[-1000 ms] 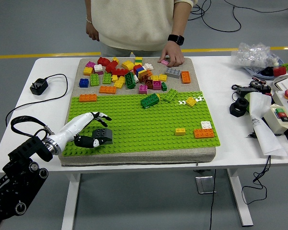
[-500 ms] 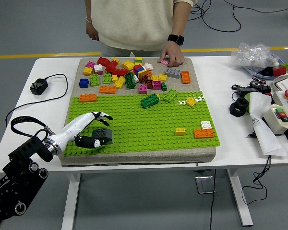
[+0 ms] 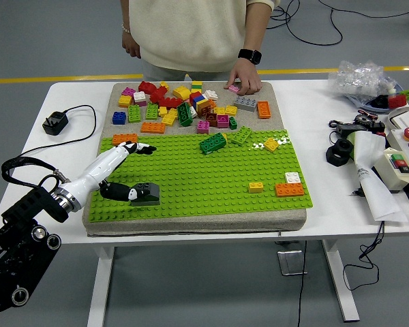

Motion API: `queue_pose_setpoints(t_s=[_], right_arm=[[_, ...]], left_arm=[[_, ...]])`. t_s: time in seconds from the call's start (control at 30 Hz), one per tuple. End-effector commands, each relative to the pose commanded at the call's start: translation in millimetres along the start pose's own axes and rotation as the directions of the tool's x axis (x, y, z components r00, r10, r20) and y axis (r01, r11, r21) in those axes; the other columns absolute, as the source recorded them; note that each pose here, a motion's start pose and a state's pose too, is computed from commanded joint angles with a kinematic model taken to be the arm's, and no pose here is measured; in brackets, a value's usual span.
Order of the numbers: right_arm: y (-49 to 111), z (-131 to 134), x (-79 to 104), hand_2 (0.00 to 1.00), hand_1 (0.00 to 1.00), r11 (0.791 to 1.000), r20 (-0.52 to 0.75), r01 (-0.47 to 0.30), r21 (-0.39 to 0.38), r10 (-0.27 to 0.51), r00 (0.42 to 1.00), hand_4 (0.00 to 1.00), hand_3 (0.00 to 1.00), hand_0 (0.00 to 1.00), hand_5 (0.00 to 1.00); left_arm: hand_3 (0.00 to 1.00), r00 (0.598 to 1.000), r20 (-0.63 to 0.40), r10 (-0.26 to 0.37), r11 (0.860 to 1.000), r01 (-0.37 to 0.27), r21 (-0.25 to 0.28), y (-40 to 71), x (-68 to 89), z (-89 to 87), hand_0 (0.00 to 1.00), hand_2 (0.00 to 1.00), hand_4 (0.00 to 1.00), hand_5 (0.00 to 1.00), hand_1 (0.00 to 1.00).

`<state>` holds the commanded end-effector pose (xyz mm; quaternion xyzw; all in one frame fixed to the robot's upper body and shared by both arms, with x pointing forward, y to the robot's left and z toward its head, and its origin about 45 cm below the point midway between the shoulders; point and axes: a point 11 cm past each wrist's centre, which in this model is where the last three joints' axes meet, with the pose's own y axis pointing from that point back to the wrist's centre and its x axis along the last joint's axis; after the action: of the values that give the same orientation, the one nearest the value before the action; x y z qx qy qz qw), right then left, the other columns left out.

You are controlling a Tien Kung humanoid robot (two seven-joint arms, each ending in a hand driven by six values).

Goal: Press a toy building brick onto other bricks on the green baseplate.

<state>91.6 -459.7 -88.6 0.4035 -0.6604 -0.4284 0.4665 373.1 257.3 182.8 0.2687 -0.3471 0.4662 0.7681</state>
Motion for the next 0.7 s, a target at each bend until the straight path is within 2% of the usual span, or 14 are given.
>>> queue_pose_setpoints(t_s=[0.07, 0.1, 0.27, 0.3, 0.47, 0.5, 0.67, 0.7], right_arm=[[0.0, 0, 0.0, 0.752, 0.702, 1.0, 0.001, 0.0, 0.0, 0.0, 1.0, 0.998, 0.762, 0.788, 0.693], [0.0, 0, 0.0, 0.752, 0.703, 1.0, 0.001, 0.0, 0.0, 0.0, 1.0, 0.998, 0.761, 0.787, 0.693], [0.1, 1, 1.4, 0.752, 0.703, 1.0, 0.004, -0.001, -0.001, 0.001, 1.0, 0.998, 0.761, 0.787, 0.693], [0.1, 0, 1.8, 0.752, 0.702, 1.0, 0.004, -0.001, -0.001, 0.001, 1.0, 0.998, 0.762, 0.788, 0.692], [0.2, -1, 1.5, 0.752, 0.702, 1.0, 0.006, -0.001, 0.003, 0.001, 1.0, 0.998, 0.762, 0.788, 0.692], [0.2, -2, 1.3, 0.752, 0.702, 1.0, 0.007, -0.001, 0.004, 0.001, 1.0, 0.998, 0.761, 0.787, 0.692], [0.2, -1, 1.3, 0.752, 0.702, 1.0, 0.008, 0.0, 0.002, 0.0, 1.0, 0.998, 0.761, 0.787, 0.692], [0.2, -1, 1.4, 0.752, 0.701, 1.0, 0.008, 0.0, 0.001, 0.0, 1.0, 0.998, 0.761, 0.788, 0.693]], left_arm=[[0.783, 1.0, -0.01, -0.001, 1.0, 0.001, 0.007, 4.9, -0.4, -1.1, 0.998, 0.857, 0.924, 0.08, 0.868], [0.622, 1.0, -0.014, -0.001, 1.0, 0.001, 0.009, 6.0, -0.5, -1.5, 0.998, 0.897, 0.894, 0.305, 0.922], [0.622, 1.0, -0.006, -0.006, 1.0, 0.006, 0.025, 15.2, 0.2, -3.4, 0.998, 0.897, 0.894, 0.305, 0.922], [0.579, 1.0, -0.005, -0.007, 1.0, 0.008, 0.029, 16.7, 0.1, -4.2, 0.998, 0.939, 0.979, 0.438, 0.957], [0.579, 0.999, -0.001, -0.034, 0.998, 0.034, 0.05, 20.0, -5.7, -8.3, 0.998, 0.939, 0.979, 0.438, 0.957], [0.579, 0.999, -0.002, -0.04, 0.998, 0.04, 0.053, 20.6, -7.5, -8.8, 0.998, 0.951, 0.992, 0.48, 0.972], [0.579, 0.998, -0.003, -0.057, 0.996, 0.057, 0.066, 21.0, -12.6, -11.8, 0.998, 0.951, 0.992, 0.48, 0.972], [0.58, 0.998, -0.004, -0.061, 0.996, 0.061, 0.069, 20.5, -13.5, -12.8, 0.998, 0.965, 0.993, 0.506, 0.976]])
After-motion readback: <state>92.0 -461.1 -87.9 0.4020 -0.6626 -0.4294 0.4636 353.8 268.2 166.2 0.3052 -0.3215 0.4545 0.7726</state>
